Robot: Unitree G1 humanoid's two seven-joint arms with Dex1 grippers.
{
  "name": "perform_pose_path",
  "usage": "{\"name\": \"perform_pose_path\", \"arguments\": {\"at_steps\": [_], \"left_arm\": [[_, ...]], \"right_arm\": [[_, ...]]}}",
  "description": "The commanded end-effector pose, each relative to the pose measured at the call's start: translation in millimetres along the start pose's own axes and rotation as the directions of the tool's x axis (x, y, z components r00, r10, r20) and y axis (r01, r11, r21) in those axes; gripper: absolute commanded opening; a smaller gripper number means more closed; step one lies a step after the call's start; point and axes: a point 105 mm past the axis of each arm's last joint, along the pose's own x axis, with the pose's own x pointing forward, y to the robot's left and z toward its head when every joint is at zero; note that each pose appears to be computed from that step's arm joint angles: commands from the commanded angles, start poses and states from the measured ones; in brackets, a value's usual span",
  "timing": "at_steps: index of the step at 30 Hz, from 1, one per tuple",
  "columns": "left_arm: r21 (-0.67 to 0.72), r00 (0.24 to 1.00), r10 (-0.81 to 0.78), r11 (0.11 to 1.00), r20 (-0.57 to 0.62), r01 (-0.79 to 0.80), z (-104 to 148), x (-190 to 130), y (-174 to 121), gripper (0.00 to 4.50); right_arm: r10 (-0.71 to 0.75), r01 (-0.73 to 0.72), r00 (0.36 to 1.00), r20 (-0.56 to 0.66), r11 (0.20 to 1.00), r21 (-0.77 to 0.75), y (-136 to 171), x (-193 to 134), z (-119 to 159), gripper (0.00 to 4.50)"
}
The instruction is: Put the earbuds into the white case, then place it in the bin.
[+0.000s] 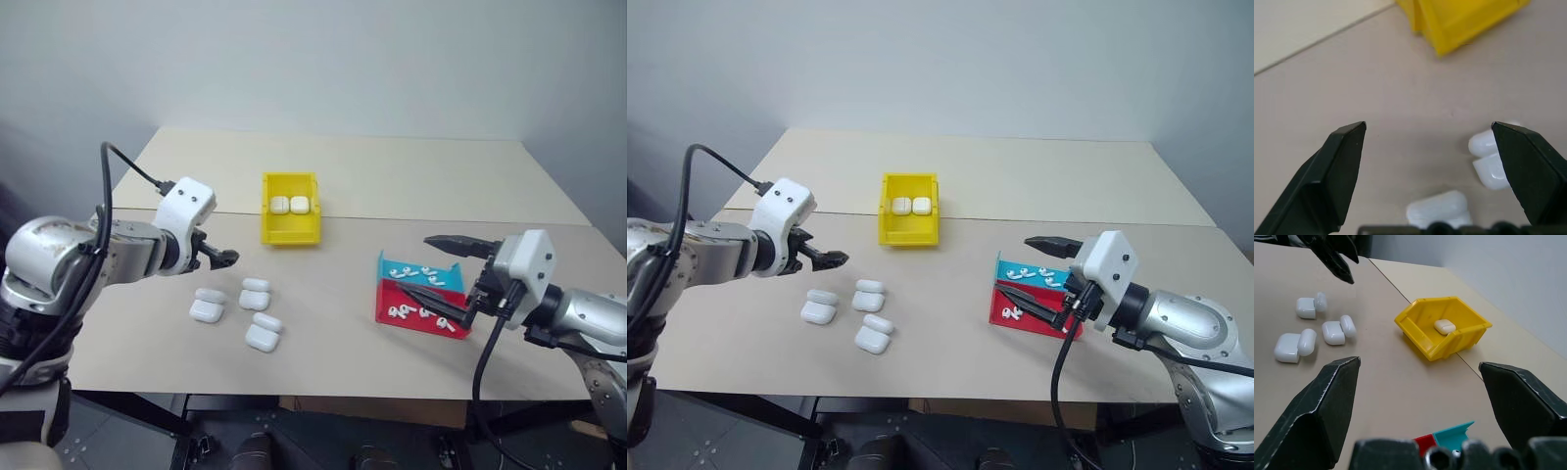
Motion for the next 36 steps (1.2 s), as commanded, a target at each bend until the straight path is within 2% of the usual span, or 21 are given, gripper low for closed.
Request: {"name": "perform_pose_path", "arguments": {"at_steps": [1, 9, 16, 18, 20, 26, 32, 35, 36], "left_arm": [[-0.029, 0.997, -0.021, 0.999, -0.071, 0.019, -2.6, -13.1, 2.2, 4.47], [-0.104, 0.964, -0.078, 0.993, -0.254, 0.053, -37.9, -8.6, 0.8, 4.47], [-0.159, 0.934, -0.069, 0.987, -0.350, 0.013, -56.1, 10.0, -3.3, 4.47], [-0.145, 0.925, -0.016, 0.988, -0.379, -0.042, -62.0, 16.4, 0.3, 4.47], [-0.149, 0.920, 0.017, 0.986, -0.391, -0.082, -64.5, 21.5, 3.3, 4.47], [-0.198, 0.914, -0.024, 0.978, -0.404, -0.061, -62.3, 40.1, -10.5, 4.47], [-0.197, 0.900, -0.016, 0.977, -0.436, -0.078, -66.9, 44.2, -11.3, 4.47], [-0.185, 0.895, -0.025, 0.981, -0.445, -0.064, -69.2, 41.1, -12.3, 3.95], [-0.181, 0.896, -0.027, 0.982, -0.442, -0.060, -68.9, 39.1, -12.3, 3.64]], "right_arm": [[-0.022, 0.024, 0.999, 0.037, 0.999, -0.042, -1.7, -4.5, 12.2, 4.50], [-0.019, 0.020, 0.999, 0.031, 0.999, -0.027, 1.0, -6.2, 10.7, 4.50], [-0.014, 0.015, 1.000, 0.026, 1.000, -0.021, 3.6, -7.1, 9.7, 4.50], [-0.014, 0.014, 1.000, 0.025, 1.000, -0.021, 3.9, -7.0, 9.9, 4.50], [-0.013, 0.013, 1.000, 0.025, 1.000, -0.020, 4.0, -6.2, 10.0, 4.50], [-0.012, 0.012, 1.000, 0.025, 1.000, -0.024, 3.9, -5.1, 10.6, 4.50], [-0.013, 0.014, 1.000, 0.023, 0.999, -0.028, 3.9, -5.7, 10.8, 4.50], [-0.015, 0.015, 1.000, 0.022, 0.999, -0.028, 3.8, -6.5, 10.4, 4.50], [-0.015, 0.015, 1.000, 0.022, 0.999, -0.028, 3.8, -6.4, 10.3, 4.50]]}}
